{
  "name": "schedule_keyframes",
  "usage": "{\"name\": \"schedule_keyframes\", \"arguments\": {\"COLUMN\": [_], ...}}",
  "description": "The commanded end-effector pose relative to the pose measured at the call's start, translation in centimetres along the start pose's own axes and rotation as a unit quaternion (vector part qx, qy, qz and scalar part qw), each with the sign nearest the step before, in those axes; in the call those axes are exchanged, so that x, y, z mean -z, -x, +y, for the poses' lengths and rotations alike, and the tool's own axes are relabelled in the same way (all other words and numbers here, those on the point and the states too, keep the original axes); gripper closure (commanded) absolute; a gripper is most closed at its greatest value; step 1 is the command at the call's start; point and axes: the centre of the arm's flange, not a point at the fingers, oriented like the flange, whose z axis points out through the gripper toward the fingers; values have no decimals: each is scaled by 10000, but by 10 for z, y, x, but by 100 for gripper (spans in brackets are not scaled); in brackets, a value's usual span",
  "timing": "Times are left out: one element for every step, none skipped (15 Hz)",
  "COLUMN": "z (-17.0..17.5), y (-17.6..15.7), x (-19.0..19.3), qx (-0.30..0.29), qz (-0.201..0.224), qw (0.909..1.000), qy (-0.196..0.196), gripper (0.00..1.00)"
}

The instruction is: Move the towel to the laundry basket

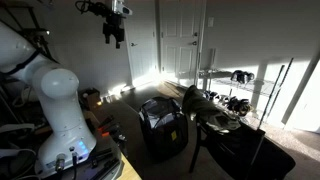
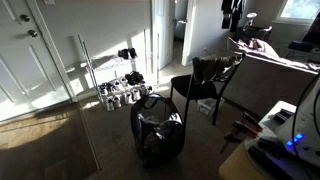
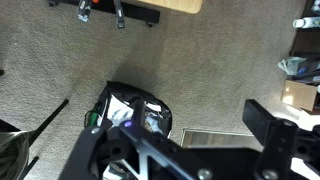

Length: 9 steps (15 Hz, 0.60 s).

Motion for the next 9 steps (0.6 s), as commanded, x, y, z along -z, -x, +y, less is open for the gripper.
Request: {"name": "schedule_keyframes", "arguments": {"z": [0,0,0,0,0,-2,0,2,9], "y": [0,0,0,0,0,-9,-16,-23,-33], "x": [0,0,0,0,0,-9,-14,-20,-28], "qx": [0,0,0,0,0,-29,-5,-12,-25], "qz": [0,0,0,0,0,-3,-30,-3,14], "qw": [10000,10000,10000,10000,10000,10000,10000,10000,9999], "qy": [0,0,0,0,0,57,-23,-42,-166], "gripper": [0,0,0,0,0,0,0,0,0]}}
